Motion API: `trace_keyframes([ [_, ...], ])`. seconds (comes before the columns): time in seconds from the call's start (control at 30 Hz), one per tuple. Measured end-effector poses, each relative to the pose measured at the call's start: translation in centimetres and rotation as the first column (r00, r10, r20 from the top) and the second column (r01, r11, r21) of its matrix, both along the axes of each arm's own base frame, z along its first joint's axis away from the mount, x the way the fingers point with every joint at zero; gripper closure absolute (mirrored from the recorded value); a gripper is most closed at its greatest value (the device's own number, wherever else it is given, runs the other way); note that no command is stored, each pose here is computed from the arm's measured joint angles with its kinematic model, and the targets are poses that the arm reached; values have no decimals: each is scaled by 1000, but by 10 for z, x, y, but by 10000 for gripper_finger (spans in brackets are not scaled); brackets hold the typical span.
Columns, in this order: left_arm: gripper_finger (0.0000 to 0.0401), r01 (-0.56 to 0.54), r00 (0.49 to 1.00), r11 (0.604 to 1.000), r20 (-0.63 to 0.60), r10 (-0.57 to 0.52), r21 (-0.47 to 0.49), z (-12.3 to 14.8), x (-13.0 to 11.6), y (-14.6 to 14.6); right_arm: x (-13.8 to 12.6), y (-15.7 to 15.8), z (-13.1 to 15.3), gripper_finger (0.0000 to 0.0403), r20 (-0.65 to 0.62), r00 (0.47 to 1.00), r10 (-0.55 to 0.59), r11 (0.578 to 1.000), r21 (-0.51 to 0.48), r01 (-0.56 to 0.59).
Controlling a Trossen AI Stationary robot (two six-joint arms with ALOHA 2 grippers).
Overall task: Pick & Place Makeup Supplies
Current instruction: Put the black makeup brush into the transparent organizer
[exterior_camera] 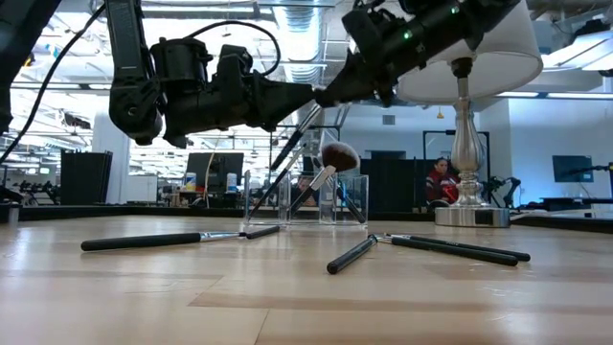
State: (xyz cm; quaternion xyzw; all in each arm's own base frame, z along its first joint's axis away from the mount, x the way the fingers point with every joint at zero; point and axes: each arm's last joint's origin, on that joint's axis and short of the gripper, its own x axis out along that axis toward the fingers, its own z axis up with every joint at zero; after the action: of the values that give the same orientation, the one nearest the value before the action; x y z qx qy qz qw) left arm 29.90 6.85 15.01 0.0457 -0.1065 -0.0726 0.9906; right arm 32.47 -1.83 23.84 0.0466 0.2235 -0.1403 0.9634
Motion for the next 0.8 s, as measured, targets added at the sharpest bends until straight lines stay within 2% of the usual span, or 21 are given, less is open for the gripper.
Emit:
trace_keyframes([
  [0.13,275,-11,1000,1000,4,11,0,3,-4,1,4,0,13,402,-16,1000,1,1000,-1,-1],
  [0.23,273,-54,998,999,39,54,-8,15,-14,0,5,2,21,402,-34,999,6,1000,0,-6],
  [0.33,275,-99,992,995,71,100,-9,31,-34,-4,4,3,21,402,-65,998,10,1000,2,-10],
  [0.47,281,-99,994,995,46,100,-20,42,-68,-14,6,1,23,402,-52,999,4,1000,9,-4],
  [0.6,281,-82,997,991,-15,81,-110,42,-98,-23,7,-6,20,403,-44,998,-42,997,68,45],
  [0.8,285,-57,997,976,-57,47,-209,27,-131,-34,14,-16,14,403,-44,998,-50,994,92,54],
])
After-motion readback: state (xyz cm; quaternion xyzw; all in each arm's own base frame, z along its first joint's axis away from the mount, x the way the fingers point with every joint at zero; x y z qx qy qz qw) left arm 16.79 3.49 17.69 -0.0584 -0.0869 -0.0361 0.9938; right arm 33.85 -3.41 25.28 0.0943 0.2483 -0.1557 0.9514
